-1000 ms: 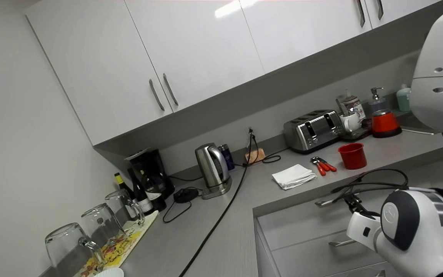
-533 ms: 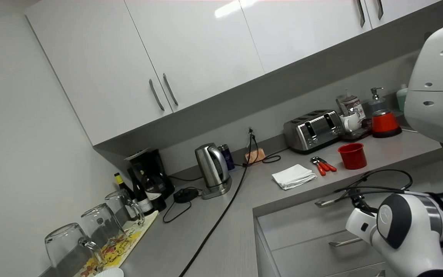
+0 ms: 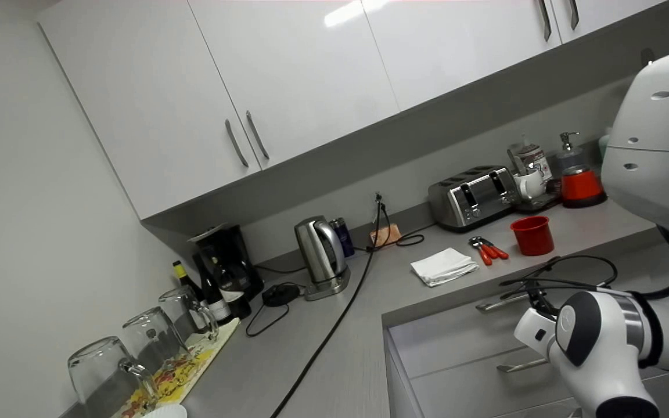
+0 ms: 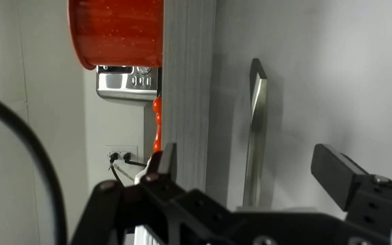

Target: Open the topmost drawer, put the red mug inside it, and then close the drawer

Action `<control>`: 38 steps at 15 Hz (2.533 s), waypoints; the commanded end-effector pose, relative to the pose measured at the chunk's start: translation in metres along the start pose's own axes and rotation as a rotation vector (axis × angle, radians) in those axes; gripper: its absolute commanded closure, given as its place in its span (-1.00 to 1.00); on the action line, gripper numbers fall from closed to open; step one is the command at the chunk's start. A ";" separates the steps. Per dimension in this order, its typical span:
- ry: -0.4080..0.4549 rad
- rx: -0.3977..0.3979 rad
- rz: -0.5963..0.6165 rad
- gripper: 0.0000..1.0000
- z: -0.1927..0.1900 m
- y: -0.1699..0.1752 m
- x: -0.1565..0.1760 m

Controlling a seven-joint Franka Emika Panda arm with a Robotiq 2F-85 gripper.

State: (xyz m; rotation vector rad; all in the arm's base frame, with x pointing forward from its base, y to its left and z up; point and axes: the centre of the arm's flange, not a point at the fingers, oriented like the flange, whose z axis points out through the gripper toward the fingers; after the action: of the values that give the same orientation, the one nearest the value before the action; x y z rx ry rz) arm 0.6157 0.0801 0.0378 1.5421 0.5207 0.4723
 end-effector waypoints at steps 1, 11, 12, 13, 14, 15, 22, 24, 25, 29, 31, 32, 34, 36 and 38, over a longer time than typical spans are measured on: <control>-0.061 -0.016 0.004 -1.00 0.013 -0.017 0.016; -0.159 -0.012 0.040 -0.49 0.044 -0.020 0.032; -0.169 -0.014 0.044 -0.52 0.048 -0.017 0.033; -0.179 -0.014 0.050 -0.54 0.052 -0.015 0.034; -0.191 -0.015 0.055 -0.55 0.055 -0.014 0.034; -0.202 -0.013 0.060 -0.44 0.058 -0.013 0.035; -0.273 -0.001 0.092 0.70 0.074 -0.010 0.037; -0.284 0.003 0.095 0.97 0.074 -0.014 0.036; -0.285 0.002 0.093 1.00 0.075 -0.016 0.036; -0.282 -0.002 0.080 0.92 0.072 -0.015 0.038; -0.261 -0.002 0.076 0.92 0.065 -0.015 0.038; -0.249 0.000 0.074 0.92 0.061 -0.015 0.037; -0.219 -0.003 0.066 0.92 0.050 -0.017 0.036; -0.183 -0.010 0.057 0.92 0.038 -0.019 0.032; -0.147 -0.017 0.046 0.92 0.025 -0.023 0.027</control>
State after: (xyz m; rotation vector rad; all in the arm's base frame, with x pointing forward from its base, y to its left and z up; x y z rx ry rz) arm 0.6738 0.0469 0.0156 1.5894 0.2762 0.3407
